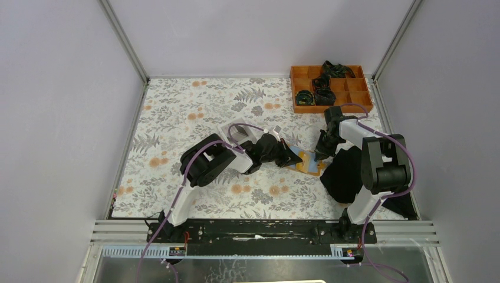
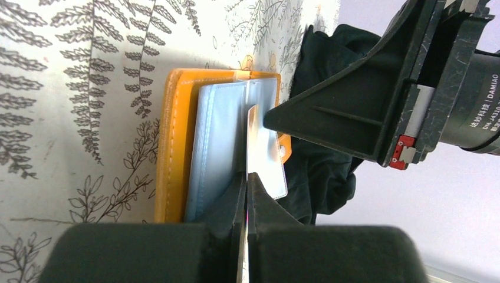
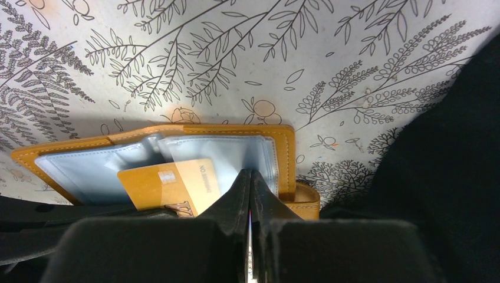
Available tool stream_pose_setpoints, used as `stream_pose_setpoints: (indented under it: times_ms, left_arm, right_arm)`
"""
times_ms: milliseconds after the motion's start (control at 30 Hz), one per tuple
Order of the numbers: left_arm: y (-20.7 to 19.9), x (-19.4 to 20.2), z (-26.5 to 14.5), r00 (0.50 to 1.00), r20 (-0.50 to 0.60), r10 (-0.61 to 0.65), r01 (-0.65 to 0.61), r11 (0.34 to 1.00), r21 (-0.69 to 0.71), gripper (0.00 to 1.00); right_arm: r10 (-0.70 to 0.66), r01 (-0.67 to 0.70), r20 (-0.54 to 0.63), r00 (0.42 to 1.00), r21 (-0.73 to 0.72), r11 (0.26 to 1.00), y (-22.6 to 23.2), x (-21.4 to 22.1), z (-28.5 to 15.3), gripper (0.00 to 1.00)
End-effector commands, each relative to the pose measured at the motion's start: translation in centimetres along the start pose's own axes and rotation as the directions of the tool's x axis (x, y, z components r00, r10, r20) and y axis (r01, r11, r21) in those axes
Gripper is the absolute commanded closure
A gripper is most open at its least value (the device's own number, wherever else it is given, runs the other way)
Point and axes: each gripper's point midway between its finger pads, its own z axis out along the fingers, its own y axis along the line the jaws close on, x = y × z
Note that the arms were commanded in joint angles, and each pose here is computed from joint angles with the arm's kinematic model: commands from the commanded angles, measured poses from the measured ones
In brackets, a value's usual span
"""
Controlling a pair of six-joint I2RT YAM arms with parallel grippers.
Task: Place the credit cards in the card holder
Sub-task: Insert the credit card into the card holder.
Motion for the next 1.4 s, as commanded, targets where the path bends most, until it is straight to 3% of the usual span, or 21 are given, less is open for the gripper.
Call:
stream_pose_setpoints:
  times_ms: [0, 533, 1067, 1167, 1367]
  left_arm:
    - [-0.4, -0.8, 0.5, 0.998, 0.045, 0.046, -0.045, 0.999, -0.025, 1.0]
    - [-0.7, -1.2, 1.2, 0.997, 0.056, 0.056, -0.055, 0.998, -0.022, 1.0]
    - [0.5, 1.8, 2.2, 0.996, -0.043, 0.073, -0.075, 0.997, -0.032, 1.0]
    - [0.9, 2.0, 2.1, 0.997, -0.042, 0.072, -0.074, 0.996, -0.047, 1.0]
    - [2.1, 1.8, 1.8, 0.996, -0.031, 0.08, -0.083, 0.99, -0.11, 1.0]
  right_arm:
    - [-0.011, 0.014, -0.025, 1.0, 0.116, 0.993, -2.5, 1.4, 2.4, 1.0]
    - [-0.015, 0.019, -0.034, 0.999, 0.117, 0.993, -2.7, 1.6, 2.5, 1.0]
    - [-0.01, 0.013, -0.028, 1.0, 0.11, 0.994, -2.4, 1.4, 2.6, 1.0]
    - [-0.011, 0.013, -0.019, 1.0, 0.104, 0.995, -2.3, 1.2, 2.4, 0.96]
    - [-0.015, 0.013, 0.027, 1.0, 0.097, 0.995, -1.9, 0.3, 1.1, 0.79]
